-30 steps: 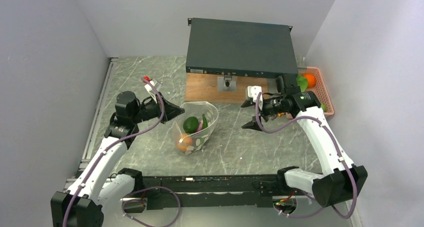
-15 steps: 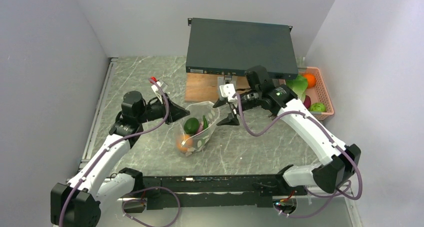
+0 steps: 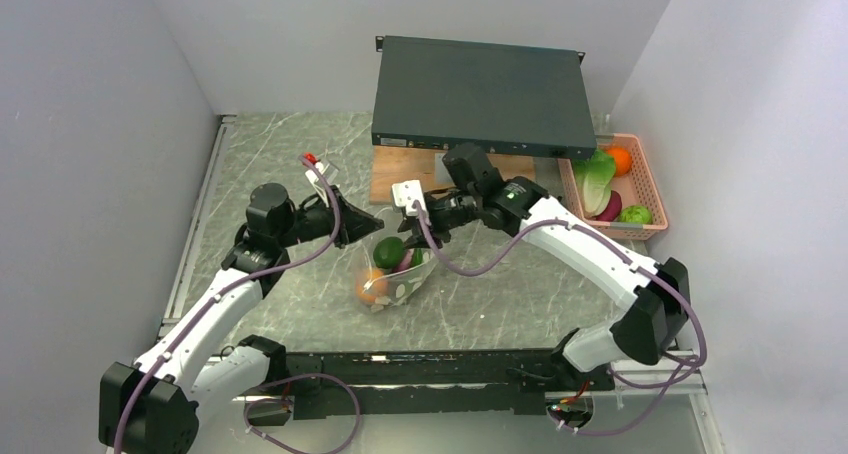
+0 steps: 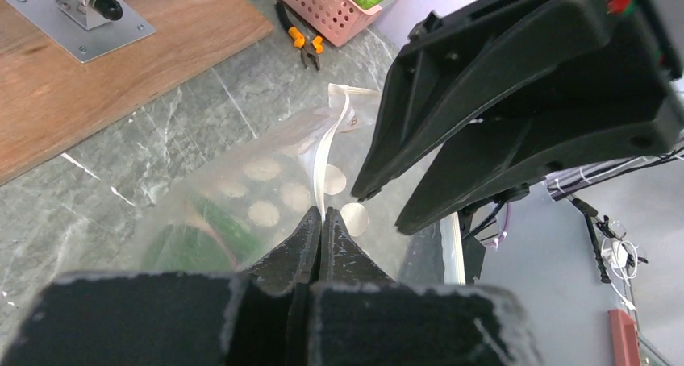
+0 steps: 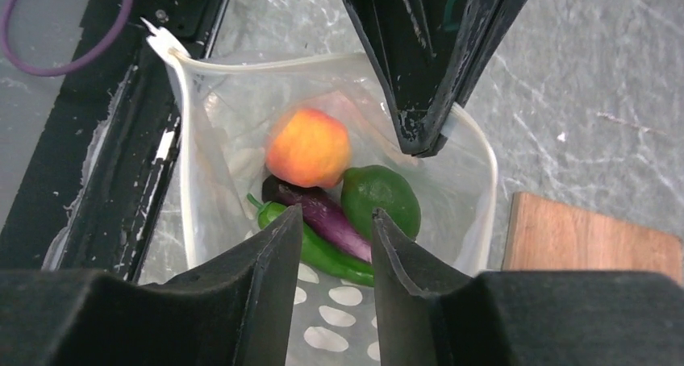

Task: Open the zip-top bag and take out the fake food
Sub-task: Pick up the fake fruit from the zipper food storage bag.

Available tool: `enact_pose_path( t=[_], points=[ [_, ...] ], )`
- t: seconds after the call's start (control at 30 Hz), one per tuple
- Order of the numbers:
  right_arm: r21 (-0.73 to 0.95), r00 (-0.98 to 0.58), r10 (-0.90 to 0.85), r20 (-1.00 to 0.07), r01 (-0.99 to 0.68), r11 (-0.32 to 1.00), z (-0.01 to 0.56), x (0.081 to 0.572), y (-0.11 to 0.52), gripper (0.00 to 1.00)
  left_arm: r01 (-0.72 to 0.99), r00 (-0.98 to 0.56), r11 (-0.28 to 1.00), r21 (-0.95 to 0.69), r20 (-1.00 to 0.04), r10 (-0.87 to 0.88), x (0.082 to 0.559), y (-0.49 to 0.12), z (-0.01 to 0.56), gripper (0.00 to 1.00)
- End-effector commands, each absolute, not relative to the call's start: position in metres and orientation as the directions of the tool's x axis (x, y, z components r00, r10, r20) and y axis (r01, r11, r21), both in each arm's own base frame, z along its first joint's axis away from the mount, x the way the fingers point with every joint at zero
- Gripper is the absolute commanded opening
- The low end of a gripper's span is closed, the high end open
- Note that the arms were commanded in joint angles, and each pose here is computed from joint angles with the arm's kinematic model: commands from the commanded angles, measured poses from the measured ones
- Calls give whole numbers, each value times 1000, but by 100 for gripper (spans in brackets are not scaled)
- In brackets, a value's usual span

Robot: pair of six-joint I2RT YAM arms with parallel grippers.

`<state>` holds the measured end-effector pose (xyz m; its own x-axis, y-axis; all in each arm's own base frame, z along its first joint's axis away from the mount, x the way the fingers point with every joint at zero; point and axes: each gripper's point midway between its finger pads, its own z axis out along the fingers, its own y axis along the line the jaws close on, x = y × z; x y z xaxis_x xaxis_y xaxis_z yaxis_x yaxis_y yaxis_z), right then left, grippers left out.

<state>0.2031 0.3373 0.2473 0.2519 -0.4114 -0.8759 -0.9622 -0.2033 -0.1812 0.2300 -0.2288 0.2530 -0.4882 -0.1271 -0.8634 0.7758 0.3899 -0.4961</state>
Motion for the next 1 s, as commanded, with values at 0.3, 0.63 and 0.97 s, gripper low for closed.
enact_pose_path(
  t=[0.3, 0.63, 0.97],
  points=[
    [-208, 270, -519, -811, -962, -176, 187, 210, 358, 33, 756, -424, 469, -457, -887, -182, 238, -219, 266, 8],
    [-199, 284, -562, -777, -957, -209, 149, 205, 359, 34, 647, -363, 644, -409, -907, -211, 253, -186, 274, 47],
    [-119, 220, -532, -818, -969, -219, 139, 191, 374, 37, 370, -380, 873, -317, -910, -169, 258, -121, 240, 75]
  ],
)
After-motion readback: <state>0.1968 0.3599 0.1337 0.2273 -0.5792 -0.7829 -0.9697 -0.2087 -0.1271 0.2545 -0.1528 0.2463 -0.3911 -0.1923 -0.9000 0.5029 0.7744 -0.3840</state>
